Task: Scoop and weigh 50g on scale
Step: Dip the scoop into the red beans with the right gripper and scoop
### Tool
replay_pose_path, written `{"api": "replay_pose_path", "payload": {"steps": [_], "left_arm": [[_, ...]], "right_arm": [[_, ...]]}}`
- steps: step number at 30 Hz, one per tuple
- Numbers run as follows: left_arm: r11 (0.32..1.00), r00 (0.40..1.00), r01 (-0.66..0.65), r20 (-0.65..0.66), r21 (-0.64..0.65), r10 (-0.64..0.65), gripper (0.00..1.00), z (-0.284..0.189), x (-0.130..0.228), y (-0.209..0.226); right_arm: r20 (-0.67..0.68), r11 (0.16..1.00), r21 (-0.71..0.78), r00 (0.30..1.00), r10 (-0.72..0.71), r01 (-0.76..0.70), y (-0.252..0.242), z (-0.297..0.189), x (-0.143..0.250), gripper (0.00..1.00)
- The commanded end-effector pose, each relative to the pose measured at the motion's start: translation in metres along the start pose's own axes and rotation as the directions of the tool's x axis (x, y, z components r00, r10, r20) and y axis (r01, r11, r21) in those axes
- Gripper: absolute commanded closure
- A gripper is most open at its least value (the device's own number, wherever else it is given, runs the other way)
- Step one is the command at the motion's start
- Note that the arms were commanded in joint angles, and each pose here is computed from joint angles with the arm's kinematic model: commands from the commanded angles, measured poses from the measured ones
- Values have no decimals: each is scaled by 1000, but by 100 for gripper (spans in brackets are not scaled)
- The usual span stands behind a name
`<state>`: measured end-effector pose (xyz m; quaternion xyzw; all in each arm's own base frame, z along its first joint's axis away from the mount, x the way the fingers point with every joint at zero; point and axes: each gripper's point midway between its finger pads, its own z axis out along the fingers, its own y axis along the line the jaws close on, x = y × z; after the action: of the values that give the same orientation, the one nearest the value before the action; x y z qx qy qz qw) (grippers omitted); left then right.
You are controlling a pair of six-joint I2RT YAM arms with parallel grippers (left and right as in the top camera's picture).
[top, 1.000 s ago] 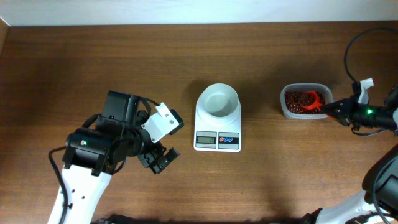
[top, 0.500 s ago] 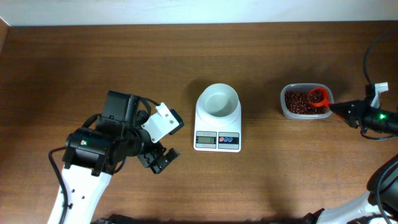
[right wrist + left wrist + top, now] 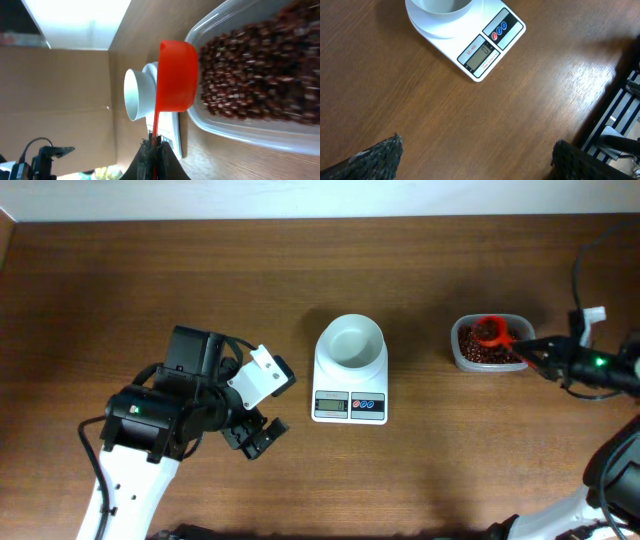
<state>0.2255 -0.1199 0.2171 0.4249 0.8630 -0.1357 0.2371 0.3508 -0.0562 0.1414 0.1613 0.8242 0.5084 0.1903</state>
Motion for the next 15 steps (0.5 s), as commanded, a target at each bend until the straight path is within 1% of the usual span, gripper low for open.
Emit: {"api": "replay_pose_path", "payload": {"steps": [1, 5, 8, 15], "left_arm": [[1000, 1000, -16, 22, 0, 16, 1, -5, -5, 0], [1000, 1000, -16, 21, 0, 16, 1, -5, -5, 0], [1000, 1000, -16, 21, 0, 16, 1, -5, -5, 0], [1000, 1000, -16, 21, 0, 16, 1, -5, -5, 0]], "right_arm": [[-34, 997, -43, 997, -64, 63, 22, 15, 6, 96], [-99, 993, -71, 990, -98, 91, 36, 37, 17, 96], [-128, 985, -140, 984, -123, 105, 55, 52, 24, 96], [-215, 973, -191, 962, -169, 129, 76, 81, 46, 96]]}}
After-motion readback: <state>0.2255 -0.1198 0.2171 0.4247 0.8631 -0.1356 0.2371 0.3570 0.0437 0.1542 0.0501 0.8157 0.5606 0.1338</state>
